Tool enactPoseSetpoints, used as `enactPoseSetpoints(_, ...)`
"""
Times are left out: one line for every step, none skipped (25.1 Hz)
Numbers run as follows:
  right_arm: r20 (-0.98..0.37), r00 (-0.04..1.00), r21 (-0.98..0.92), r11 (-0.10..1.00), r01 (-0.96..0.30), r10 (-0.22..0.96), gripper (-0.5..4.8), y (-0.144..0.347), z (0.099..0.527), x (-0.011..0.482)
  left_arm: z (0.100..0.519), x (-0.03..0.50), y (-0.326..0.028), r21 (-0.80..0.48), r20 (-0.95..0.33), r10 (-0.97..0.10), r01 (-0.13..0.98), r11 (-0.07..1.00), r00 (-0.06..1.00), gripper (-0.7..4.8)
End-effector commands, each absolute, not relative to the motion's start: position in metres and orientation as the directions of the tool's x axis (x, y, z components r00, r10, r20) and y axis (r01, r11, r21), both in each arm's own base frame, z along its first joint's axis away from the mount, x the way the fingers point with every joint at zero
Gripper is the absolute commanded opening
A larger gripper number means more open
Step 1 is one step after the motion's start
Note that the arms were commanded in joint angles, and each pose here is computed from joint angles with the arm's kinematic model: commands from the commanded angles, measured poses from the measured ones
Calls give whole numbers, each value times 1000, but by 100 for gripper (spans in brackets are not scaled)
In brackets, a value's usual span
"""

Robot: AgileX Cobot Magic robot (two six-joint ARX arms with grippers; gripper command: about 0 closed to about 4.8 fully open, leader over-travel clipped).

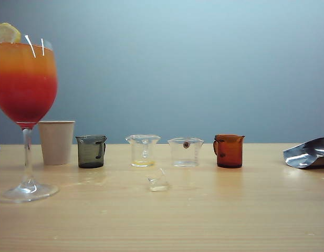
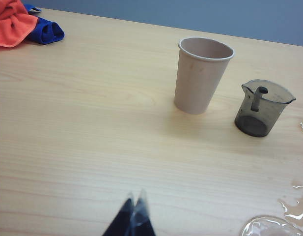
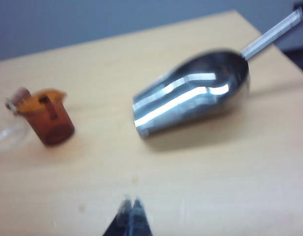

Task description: Pick up the lemon slice from the paper cup on the left and carefully insert it into the rim of the goblet.

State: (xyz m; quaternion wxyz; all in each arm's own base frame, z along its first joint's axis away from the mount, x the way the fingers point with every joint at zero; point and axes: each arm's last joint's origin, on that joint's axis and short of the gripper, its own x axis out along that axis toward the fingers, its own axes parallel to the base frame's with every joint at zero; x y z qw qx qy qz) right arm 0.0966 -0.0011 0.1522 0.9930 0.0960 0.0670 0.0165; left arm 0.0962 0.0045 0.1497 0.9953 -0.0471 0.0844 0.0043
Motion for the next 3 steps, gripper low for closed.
enactPoseSetpoints(-31, 999, 135, 991, -18, 23, -5, -2, 161, 98, 150, 96, 4, -96, -161, -3, -13, 995, 987, -4)
enactPoseSetpoints(-20, 1000, 122, 992, -21, 24, -5, -2, 162, 98, 150, 96, 4, -96, -161, -3, -13, 995, 987, -4)
enactPoseSetpoints(-15, 1000, 108, 994, -22, 24, -5, -2, 162, 98, 150, 96, 4, -96, -161, -3, -13, 995, 987, -4)
